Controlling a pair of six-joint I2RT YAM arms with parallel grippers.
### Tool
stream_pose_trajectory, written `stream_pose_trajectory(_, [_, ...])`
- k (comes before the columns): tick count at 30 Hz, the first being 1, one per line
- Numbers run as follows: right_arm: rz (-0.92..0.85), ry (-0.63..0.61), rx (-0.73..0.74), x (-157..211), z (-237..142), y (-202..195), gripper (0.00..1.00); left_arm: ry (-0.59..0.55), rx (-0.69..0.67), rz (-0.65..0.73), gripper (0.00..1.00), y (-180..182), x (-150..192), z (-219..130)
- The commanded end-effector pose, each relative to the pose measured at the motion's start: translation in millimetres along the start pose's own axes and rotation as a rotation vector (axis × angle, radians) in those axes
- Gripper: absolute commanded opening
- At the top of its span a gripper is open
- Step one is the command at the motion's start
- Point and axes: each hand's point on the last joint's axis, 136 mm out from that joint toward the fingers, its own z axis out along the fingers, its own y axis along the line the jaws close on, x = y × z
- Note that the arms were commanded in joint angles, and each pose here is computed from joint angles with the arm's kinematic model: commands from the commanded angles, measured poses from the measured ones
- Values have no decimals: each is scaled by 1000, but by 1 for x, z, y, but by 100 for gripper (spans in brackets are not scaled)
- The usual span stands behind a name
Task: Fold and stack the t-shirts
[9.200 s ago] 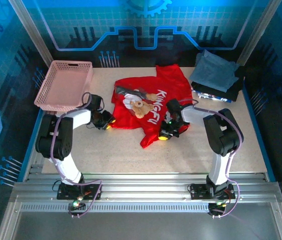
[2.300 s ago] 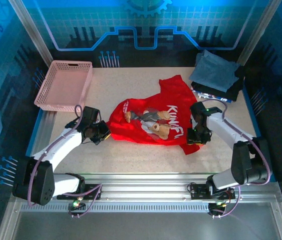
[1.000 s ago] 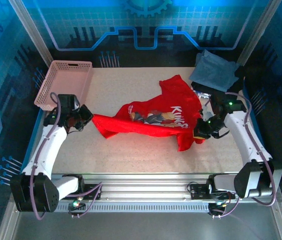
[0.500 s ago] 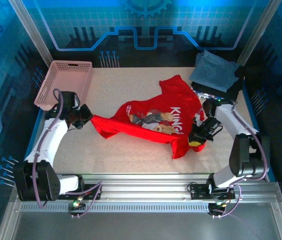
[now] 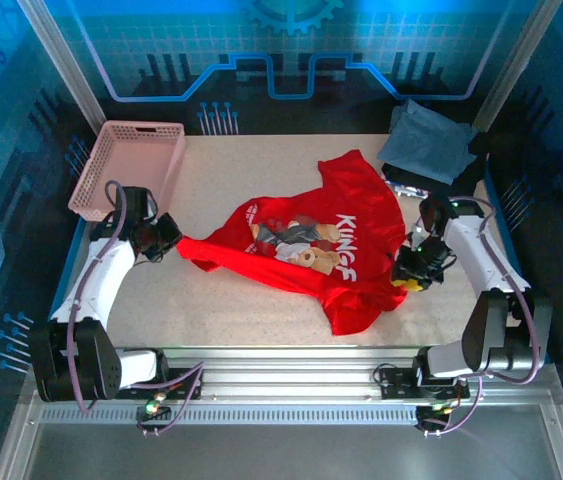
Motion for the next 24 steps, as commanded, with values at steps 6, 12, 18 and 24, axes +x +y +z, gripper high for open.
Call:
stream_pose_trajectory(6, [-76, 33, -62, 35, 26, 27, 50, 19, 30, -13, 0, 3, 8, 5])
stream_pose_trajectory(12, [-121, -1, 9, 33, 33, 27, 51, 29, 38, -17, 0, 3, 11, 7])
stream_pose_trajectory(18, [-178, 22, 61, 36, 44, 30, 51, 31, 36, -13, 0, 5, 13, 7])
stream_pose_trajectory(24, [-193, 42, 135, 34, 53, 27, 51, 34, 37, -15, 0, 7, 16, 7])
